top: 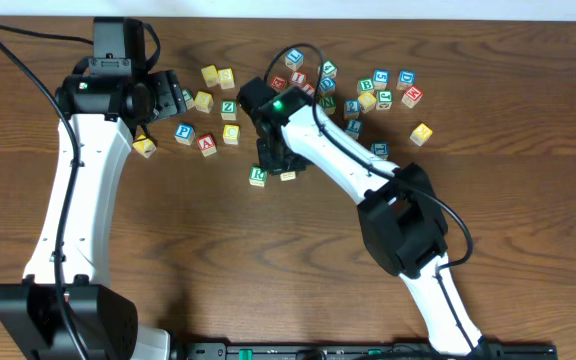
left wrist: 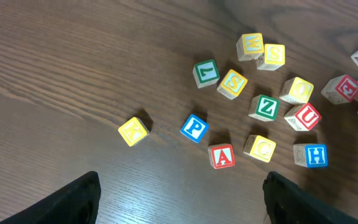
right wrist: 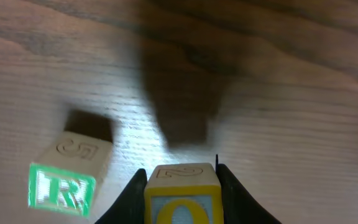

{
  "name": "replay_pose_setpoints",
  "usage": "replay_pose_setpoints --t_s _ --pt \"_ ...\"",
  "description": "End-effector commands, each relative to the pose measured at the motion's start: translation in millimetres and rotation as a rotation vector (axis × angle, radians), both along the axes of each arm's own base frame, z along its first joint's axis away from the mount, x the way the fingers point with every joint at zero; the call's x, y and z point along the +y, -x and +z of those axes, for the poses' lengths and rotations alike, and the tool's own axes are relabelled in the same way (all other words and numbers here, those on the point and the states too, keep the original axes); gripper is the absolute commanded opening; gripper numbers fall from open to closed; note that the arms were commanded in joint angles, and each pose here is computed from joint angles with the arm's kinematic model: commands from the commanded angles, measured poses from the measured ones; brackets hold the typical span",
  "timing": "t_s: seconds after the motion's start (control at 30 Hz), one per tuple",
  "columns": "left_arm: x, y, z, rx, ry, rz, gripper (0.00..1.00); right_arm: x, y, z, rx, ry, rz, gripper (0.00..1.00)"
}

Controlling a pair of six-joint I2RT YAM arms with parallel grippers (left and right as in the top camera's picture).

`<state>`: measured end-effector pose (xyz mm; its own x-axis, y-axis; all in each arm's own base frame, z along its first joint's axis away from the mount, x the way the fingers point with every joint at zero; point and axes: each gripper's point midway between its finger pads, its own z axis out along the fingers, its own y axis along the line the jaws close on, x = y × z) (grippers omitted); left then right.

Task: Spell out ROBOT
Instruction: 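Place the yellow O block just right of the R block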

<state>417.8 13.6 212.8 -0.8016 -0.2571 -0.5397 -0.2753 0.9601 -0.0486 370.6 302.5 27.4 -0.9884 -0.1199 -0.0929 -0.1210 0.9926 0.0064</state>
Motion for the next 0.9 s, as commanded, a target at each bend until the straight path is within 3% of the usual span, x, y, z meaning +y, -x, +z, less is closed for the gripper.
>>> replay_pose_setpoints --t_s 0.0,0.1,0.37,0.77,0.87 --pt "2.8 -1.0 -1.9 0.005 -0.021 0.004 0.82 6.8 4.8 -10.1 -0.01 -0.009 -0.038 0.19" --pt "4.0 -0.8 -1.8 0.005 -0.027 0.008 0.83 13.4 3.1 -17.5 -0.029 -0.032 -0.062 0.21" --pt "3.9 -0.8 -1.8 0.005 -0.027 0.008 0.83 19.7 11.6 -18.3 0.002 -0.052 -0.063 0.46" --pt "3.9 -0.8 -1.8 0.005 -0.026 0.008 0.82 14.5 9.0 -18.0 -0.016 -0.024 -0.058 0.47" --pt "3.8 -0.9 -1.7 0.005 -0.026 0.008 0.82 17.0 1.3 -16.9 -0.054 -0.029 -0.06 0.66"
